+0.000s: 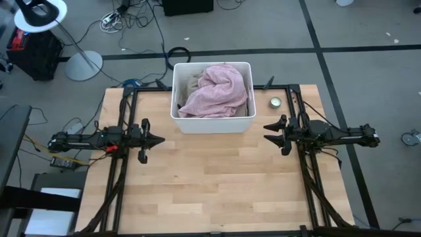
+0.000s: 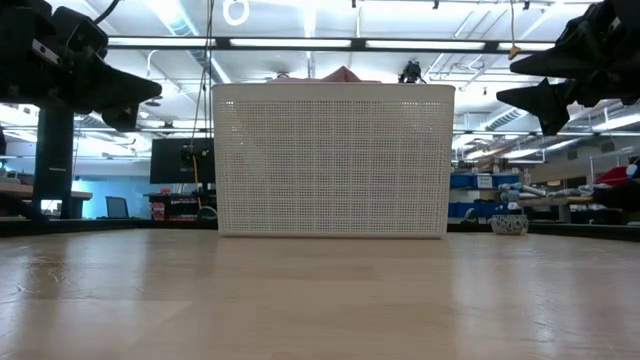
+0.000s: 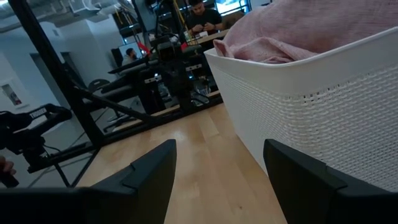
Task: Sort clothes
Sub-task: Return to Home Position
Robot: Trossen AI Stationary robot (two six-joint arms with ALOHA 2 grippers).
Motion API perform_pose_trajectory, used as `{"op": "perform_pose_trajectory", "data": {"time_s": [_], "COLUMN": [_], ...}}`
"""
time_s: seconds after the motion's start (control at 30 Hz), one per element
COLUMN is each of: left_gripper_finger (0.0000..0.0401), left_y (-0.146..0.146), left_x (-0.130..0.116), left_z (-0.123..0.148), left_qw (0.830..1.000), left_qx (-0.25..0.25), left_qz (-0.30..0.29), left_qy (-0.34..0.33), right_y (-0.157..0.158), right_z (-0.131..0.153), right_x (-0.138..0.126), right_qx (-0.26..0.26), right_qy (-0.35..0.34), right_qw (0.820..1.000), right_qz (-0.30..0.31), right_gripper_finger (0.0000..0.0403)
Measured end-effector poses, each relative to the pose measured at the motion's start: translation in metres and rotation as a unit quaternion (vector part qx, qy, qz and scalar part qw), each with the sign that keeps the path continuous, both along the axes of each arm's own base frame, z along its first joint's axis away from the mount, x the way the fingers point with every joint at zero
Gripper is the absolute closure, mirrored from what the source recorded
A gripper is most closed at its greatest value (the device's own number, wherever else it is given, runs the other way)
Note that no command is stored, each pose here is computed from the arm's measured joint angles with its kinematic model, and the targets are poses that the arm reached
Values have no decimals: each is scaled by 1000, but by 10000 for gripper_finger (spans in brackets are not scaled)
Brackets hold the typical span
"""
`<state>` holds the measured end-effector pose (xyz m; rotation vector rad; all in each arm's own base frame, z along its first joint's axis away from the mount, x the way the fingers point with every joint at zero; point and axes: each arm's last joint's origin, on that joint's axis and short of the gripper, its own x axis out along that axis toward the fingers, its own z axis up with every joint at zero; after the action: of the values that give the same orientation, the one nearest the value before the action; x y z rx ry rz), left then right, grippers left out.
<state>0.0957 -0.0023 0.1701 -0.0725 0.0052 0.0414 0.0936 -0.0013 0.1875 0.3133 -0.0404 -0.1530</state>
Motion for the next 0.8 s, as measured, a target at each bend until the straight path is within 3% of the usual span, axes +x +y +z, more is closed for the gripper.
{"op": "perform_pose_trajectory", "data": {"time_s": [0.4, 0.8], "left_gripper_finger": [396, 396], "left_y": [-1, -1], "left_x": [3, 2], "left_z": [-4, 6], "left_qw": [1000, 998], "left_qx": [-5, -7], "left_qz": [-7, -7], "left_qy": [-7, -55], "right_y": [0, 0], "right_z": [0, 0], "right_x": [0, 0], "right_qx": [0, 0], "right_qy": [-1, -1], "right_qw": [1000, 1000], "right_qz": [0, 0], "right_gripper_finger": [158, 158]}}
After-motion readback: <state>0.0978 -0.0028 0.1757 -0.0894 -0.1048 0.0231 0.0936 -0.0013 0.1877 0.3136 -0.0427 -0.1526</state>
